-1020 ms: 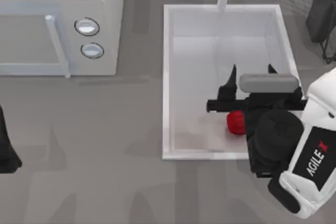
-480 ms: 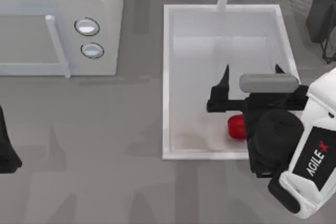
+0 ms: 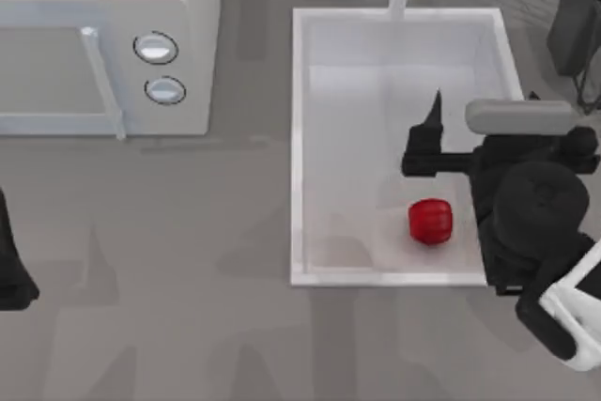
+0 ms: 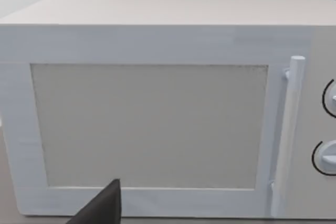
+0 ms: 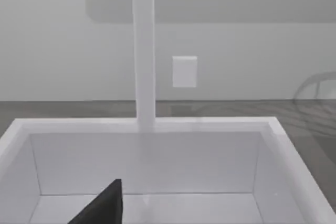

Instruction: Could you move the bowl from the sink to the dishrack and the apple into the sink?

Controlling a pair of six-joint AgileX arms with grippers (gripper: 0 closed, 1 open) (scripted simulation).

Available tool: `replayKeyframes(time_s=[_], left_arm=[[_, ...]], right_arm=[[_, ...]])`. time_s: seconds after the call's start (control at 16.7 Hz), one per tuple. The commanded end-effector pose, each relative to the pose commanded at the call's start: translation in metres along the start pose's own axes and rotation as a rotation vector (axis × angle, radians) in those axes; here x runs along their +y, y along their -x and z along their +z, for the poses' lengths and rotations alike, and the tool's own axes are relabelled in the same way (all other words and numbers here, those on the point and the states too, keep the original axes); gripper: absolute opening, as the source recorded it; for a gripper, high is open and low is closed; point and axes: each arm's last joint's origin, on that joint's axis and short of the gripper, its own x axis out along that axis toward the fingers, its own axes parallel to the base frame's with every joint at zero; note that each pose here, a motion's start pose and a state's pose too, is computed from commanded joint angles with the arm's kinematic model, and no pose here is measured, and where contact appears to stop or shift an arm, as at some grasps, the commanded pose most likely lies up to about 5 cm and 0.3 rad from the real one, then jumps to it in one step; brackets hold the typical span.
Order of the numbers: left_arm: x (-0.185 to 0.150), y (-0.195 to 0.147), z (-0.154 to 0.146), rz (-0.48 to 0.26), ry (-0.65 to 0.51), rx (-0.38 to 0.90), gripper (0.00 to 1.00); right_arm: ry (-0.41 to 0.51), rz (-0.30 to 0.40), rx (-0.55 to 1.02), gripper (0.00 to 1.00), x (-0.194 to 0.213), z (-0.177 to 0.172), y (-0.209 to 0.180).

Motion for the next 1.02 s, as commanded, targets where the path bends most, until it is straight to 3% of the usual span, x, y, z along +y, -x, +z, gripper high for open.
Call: replayKeyframes(time_s=[0.3, 0.54, 0.78, 1.02], left_arm=[[0.000, 0.000, 0.000, 0.000, 0.000, 0.000, 1.00], [0.000, 0.000, 0.000, 0.000, 0.000, 0.000, 1.00], [0.000, 0.000, 0.000, 0.000, 0.000, 0.000, 1.00], [0.000, 0.000, 0.000, 0.000, 0.000, 0.000, 1.00]], right_arm=[[-0.024, -0.048, 0.004, 1.00, -0.055, 0.063, 0.015], [-0.050, -0.072, -0.024, 1.00, -0.105, 0.104, 0.057], [-0.056, -0.063, -0.061, 1.00, -0.142, 0.112, 0.111], [-0.035, -0.024, -0.073, 1.00, -0.158, 0.093, 0.149]])
